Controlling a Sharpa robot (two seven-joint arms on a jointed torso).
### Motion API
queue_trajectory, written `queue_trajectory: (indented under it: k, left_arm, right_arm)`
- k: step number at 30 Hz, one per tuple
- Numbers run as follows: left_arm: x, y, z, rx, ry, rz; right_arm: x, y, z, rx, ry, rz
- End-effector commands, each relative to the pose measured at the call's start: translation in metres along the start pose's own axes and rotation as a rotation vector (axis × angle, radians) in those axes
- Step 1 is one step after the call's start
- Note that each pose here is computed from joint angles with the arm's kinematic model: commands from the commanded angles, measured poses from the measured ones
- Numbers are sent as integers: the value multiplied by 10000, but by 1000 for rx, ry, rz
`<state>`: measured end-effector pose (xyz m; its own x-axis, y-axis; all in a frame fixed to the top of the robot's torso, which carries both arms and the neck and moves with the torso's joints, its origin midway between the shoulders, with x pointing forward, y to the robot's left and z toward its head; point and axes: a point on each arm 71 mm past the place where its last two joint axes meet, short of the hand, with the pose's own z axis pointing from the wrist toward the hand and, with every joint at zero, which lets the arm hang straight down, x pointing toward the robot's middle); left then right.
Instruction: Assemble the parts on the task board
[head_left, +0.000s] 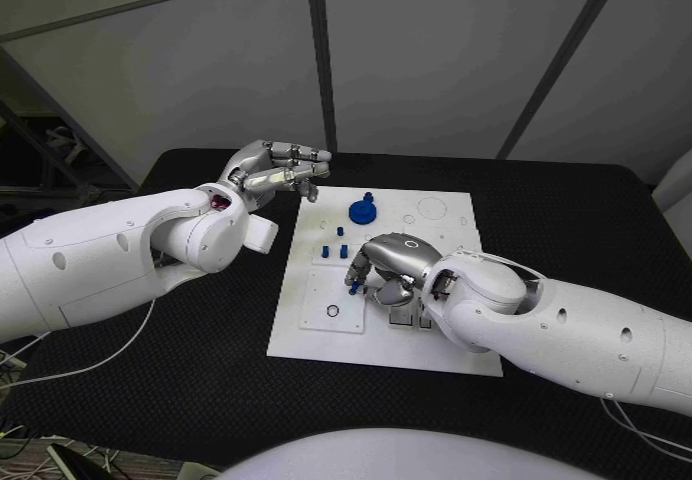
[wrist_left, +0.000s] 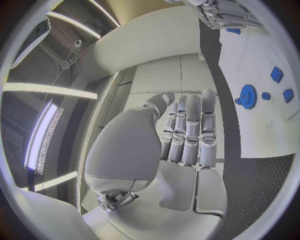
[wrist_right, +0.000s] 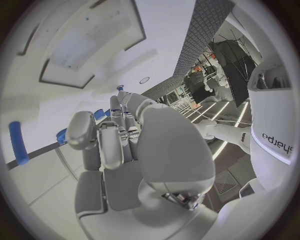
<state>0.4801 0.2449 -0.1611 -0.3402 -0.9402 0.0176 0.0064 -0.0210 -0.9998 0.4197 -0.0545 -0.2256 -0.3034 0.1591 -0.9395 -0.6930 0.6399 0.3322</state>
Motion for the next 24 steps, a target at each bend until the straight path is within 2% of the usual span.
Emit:
queue_trajectory:
  k: [1, 18, 24]
  left_arm:
    - [20, -10, 4, 2, 13, -6]
    - [20, -7, 7, -1, 15, -7]
    - [20, -5, 8, -3, 16, -7]
  right_arm:
    - [16, 5, 11, 8, 24, -29]
    - [107, 47, 34, 8, 71, -78]
    - [98, 44, 31, 7, 53, -76]
